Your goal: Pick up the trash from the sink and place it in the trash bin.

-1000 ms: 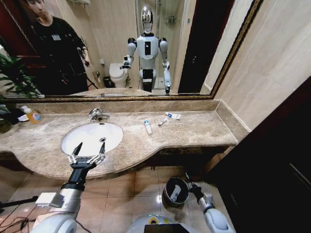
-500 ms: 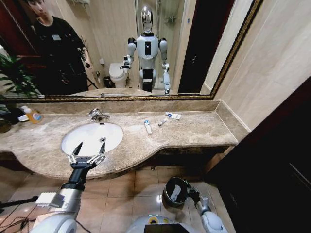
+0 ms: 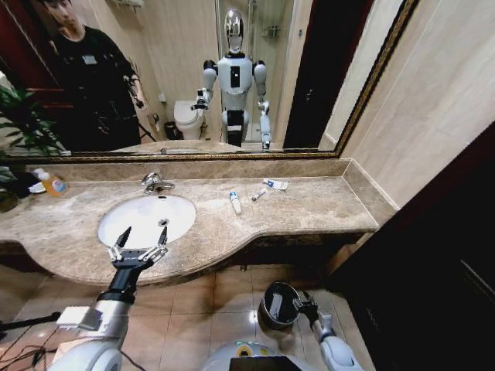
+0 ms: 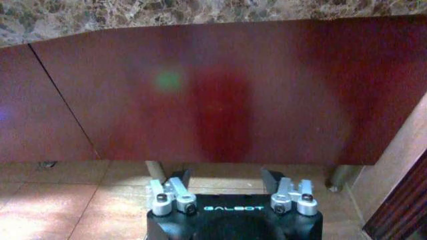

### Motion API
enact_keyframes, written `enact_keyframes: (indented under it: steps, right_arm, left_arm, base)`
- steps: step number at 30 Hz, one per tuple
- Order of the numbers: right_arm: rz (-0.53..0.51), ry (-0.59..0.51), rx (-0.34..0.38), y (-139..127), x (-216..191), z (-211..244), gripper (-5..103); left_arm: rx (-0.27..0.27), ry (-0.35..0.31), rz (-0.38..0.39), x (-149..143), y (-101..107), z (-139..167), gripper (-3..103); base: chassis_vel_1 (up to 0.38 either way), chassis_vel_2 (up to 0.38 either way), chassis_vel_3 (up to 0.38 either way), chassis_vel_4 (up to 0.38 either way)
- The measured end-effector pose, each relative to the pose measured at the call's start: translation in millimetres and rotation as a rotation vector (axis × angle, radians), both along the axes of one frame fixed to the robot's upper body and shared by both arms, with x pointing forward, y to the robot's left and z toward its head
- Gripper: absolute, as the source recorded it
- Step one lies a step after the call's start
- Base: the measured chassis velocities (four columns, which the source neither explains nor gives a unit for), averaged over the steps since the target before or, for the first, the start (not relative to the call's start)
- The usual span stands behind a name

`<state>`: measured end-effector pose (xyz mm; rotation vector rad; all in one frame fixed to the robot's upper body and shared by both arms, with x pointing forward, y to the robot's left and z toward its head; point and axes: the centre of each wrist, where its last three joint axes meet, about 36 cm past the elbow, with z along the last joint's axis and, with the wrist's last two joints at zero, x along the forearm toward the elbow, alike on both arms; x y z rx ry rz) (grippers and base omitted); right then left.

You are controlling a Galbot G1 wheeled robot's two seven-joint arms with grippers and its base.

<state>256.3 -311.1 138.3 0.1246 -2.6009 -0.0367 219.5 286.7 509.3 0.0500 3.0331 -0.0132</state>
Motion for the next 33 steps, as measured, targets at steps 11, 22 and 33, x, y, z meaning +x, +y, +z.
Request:
enact_keyframes:
  steps: [11, 22, 33]
  right_arm:
    - [-0.016, -0.001, 0.006, 4.6, -7.2, -3.1, 100]
    - [-0.035, 0.034, 0.004, 15.7, -22.2, -20.5, 100]
    - [-0.004, 0.0, -0.032, 9.6, -39.9, -16.8, 100]
  left_arm:
    - [0.0, 0.0, 0.0, 0.0, 0.0, 0.0, 100]
    - [0.0, 0.0, 0.0, 0.0, 0.0, 0.0, 100]
    - [0.0, 0.0, 0.0, 0.0, 0.0, 0.0, 100]
  base:
    - [0.0, 0.0, 0.0, 0.0]
    - [0.0, 0.0, 0.0, 0.0]
    - [0.0, 0.0, 0.0, 0.0]
